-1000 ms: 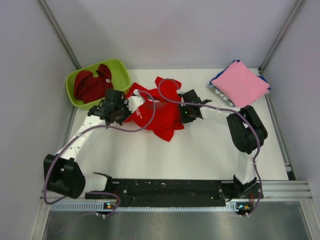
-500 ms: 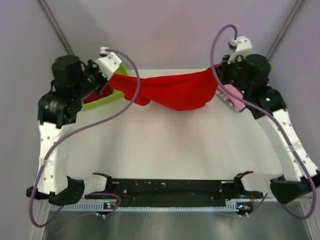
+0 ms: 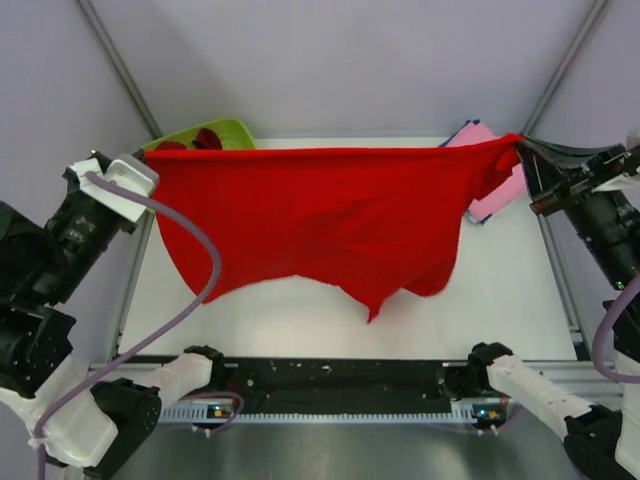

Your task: Fold and stack the t-shirts

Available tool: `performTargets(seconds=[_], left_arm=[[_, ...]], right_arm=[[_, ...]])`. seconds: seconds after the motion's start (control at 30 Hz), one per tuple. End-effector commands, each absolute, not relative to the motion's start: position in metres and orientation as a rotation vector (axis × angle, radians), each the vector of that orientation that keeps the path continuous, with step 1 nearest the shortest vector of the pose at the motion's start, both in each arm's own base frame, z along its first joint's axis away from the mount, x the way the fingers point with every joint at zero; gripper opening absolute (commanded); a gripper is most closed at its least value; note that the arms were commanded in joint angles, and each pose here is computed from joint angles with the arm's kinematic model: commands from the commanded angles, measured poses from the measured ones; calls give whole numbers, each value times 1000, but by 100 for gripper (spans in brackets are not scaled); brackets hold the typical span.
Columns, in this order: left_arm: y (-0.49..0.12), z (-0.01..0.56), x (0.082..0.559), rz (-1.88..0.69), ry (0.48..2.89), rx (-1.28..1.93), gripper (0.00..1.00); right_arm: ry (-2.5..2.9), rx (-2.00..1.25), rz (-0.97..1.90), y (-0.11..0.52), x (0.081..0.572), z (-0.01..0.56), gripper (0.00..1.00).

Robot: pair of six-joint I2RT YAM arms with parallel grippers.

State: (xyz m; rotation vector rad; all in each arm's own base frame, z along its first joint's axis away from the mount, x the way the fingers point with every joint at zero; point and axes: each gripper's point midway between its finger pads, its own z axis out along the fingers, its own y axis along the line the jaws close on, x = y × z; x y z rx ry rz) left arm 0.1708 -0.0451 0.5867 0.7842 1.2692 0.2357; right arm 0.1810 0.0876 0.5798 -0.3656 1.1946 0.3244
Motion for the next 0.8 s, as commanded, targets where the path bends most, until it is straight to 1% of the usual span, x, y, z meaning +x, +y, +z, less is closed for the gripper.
performTargets(seconds=[0.0, 0.13, 0.27, 0.37, 0.43, 0.5, 0.6, 0.67, 0.77], left_arm=[[-37, 564, 206, 301, 1391, 785, 0], [-38, 540, 242, 325, 1474, 788, 0], [-34, 511, 300, 399, 1566, 759, 0], [-30, 496, 347, 485, 1597, 716, 0], [-26, 497, 374, 540, 1585, 678, 0], [-22, 510, 391, 593, 1551, 631, 0], [-18, 532, 402, 633, 1500, 585, 0], [-20, 548, 400, 633, 1457, 581, 0], [-25, 552, 391, 602, 1440, 622, 0]], right_arm=[[1270, -372, 308, 97, 212, 563, 0], [1413, -356, 237, 106, 268, 530, 0], [1508, -300, 97, 103, 331, 516, 0], [1535, -253, 57, 96, 375, 520, 0], [1548, -188, 78, 84, 410, 525, 0], [1544, -144, 108, 70, 427, 538, 0], [1464, -158, 130, 66, 421, 576, 0], [1404, -184, 118, 65, 406, 597, 0], [1368, -244, 90, 64, 380, 608, 0]])
